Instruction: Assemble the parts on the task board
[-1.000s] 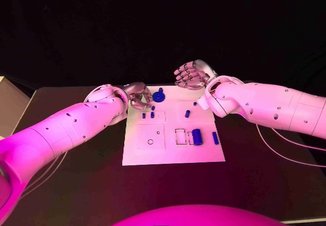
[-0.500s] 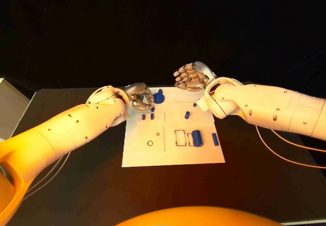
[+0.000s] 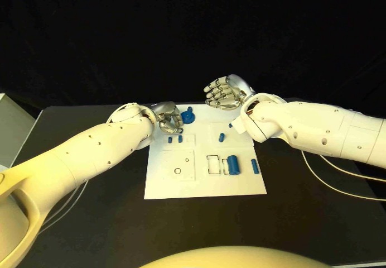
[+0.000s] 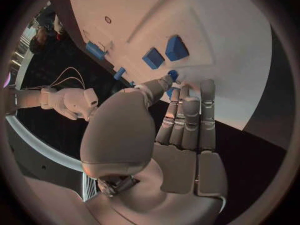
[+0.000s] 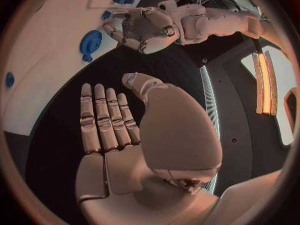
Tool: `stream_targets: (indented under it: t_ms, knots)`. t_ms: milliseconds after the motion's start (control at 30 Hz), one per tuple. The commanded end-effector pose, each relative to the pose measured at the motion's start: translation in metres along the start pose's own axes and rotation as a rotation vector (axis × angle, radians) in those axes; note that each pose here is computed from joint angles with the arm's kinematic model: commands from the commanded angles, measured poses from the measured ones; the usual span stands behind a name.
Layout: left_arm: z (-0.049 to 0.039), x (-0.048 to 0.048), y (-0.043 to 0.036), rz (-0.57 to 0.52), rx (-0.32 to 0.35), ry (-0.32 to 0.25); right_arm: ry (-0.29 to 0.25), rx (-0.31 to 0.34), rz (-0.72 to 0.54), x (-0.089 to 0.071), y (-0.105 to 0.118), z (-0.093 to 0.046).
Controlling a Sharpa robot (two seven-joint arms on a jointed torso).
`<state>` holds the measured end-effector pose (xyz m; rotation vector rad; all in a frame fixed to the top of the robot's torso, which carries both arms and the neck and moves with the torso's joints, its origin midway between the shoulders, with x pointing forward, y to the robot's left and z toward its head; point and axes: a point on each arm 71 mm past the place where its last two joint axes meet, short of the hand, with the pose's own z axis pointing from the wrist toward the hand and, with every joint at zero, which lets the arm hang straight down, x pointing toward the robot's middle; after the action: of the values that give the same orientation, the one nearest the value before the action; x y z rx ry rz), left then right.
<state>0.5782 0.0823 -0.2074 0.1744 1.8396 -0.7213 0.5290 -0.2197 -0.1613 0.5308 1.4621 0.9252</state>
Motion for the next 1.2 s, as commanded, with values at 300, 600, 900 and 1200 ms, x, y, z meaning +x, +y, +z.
stream_targets:
  t_ms: [300,600,900,1200]
  knots:
    - [0.0034,0.0043,-0.0063,0.012,0.012,0.040,0.014,-0.016,0.002,0.003,0.003,0.001]
    - [0.0040,0.0072,-0.0068,0.023,0.009,0.056,0.014,-0.016,0.003,0.002,0.003,0.000]
    - [0.0052,0.0114,-0.0068,0.038,0.007,0.066,0.016,-0.016,0.004,0.003,0.003,0.000]
    - [0.0060,0.0142,-0.0080,0.044,0.013,0.071,0.020,-0.017,0.005,0.004,0.004,0.000]
